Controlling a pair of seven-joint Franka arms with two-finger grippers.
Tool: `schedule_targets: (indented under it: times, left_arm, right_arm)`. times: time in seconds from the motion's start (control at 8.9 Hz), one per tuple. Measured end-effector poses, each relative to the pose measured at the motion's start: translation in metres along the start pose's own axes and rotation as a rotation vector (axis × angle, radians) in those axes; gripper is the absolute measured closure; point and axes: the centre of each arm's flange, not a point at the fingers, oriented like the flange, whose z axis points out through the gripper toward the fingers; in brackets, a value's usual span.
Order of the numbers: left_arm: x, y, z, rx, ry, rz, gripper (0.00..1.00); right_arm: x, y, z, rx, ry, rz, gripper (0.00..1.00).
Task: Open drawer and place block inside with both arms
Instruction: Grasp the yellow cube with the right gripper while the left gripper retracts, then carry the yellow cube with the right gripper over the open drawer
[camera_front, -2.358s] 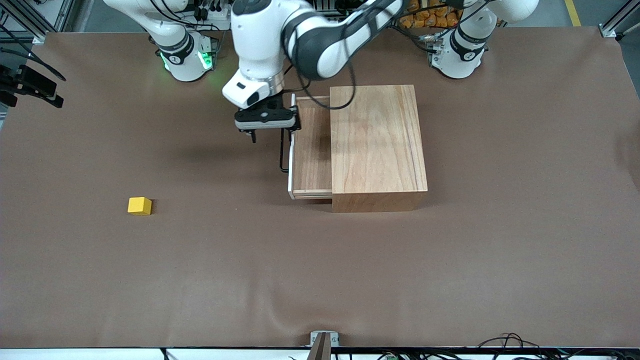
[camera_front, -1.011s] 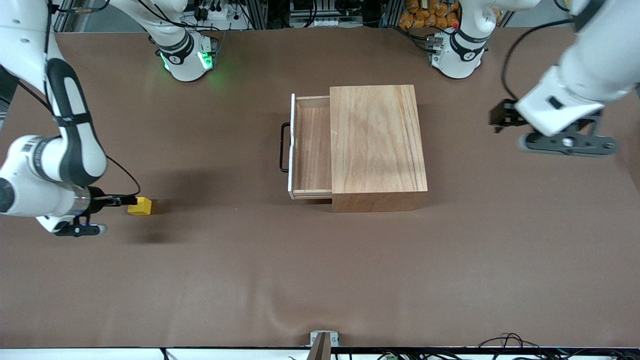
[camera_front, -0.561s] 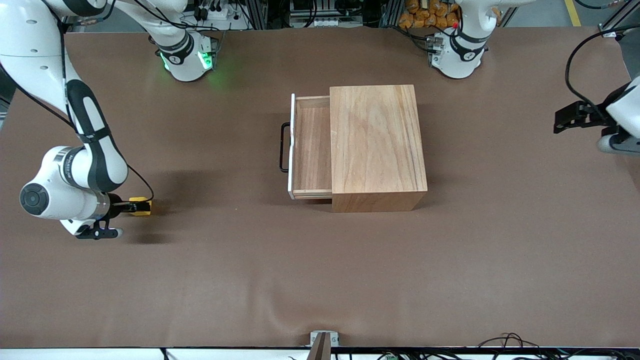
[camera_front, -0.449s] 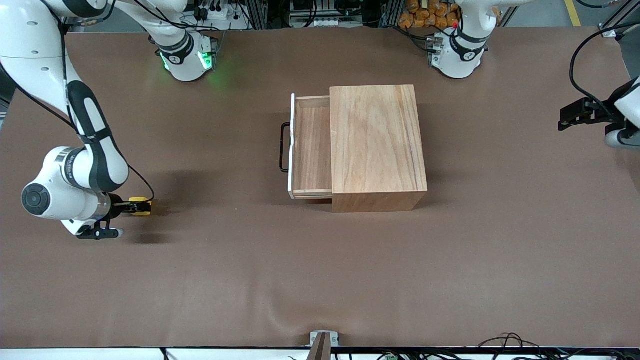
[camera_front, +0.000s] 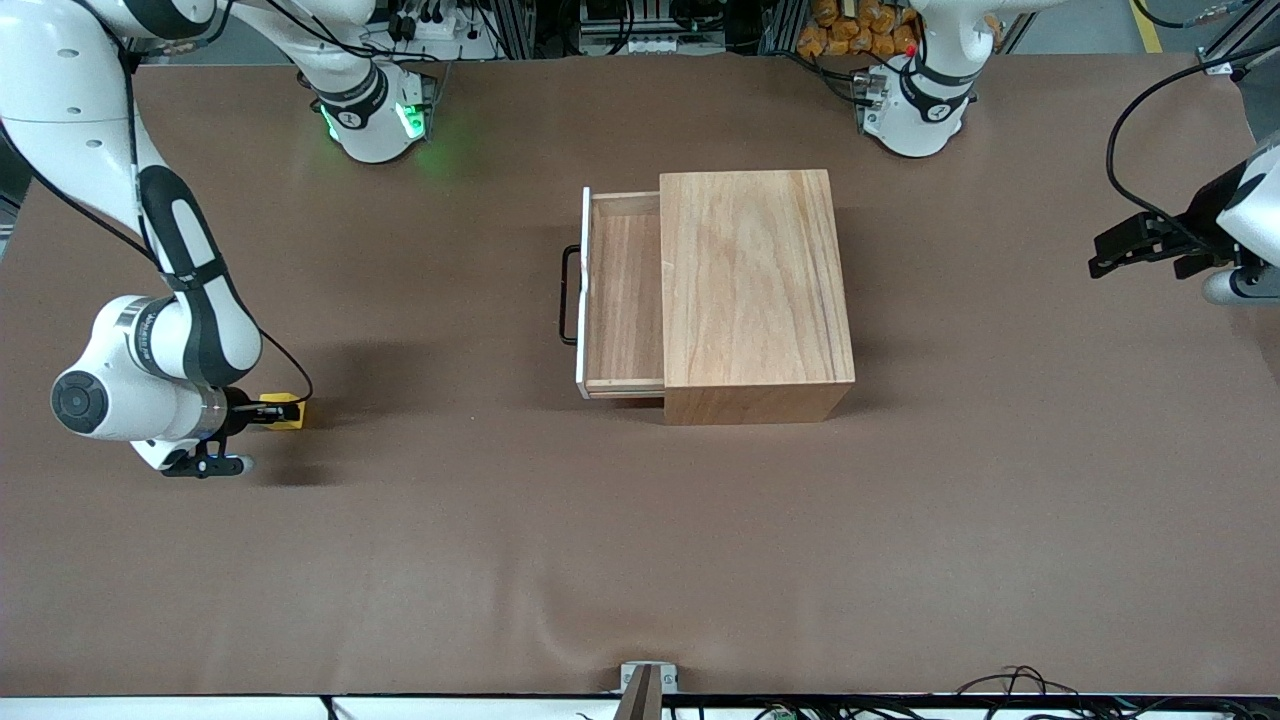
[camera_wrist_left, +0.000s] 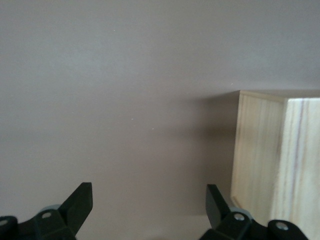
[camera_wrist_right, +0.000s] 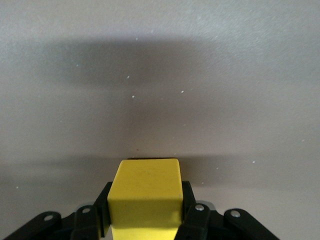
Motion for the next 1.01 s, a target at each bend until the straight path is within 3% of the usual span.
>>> schedule_targets:
  times: [0.22,0.34,0.56,0.67,1.01]
  left_arm:
    - [0.0,0.013,-0.002,0.001,0.005,0.006,0.0]
    - [0.0,0.018,-0.01,0.001,0.02,0.014,0.0]
    - [-0.001,0.018,-0.028,0.0,0.048,0.015,0.0]
    - [-0.004,0.018,-0.03,0.001,0.029,0.011,0.0]
    - [-0.012,0.054,-0.029,0.056,0.011,-0.076,0.0]
  right_arm:
    - [0.006,-0.033,-0.034,0.124,-0.063,0.07,0.44]
    - [0.009,-0.064,-0.069,0.155,-0.106,0.127,0.44]
    - [0.01,-0.166,-0.135,0.169,-0.127,0.249,0.44]
    - [0.003,-0.225,-0.155,0.185,-0.128,0.3,0.44]
    - [-0.041,-0.366,-0.183,0.226,-0.178,0.4,0.44]
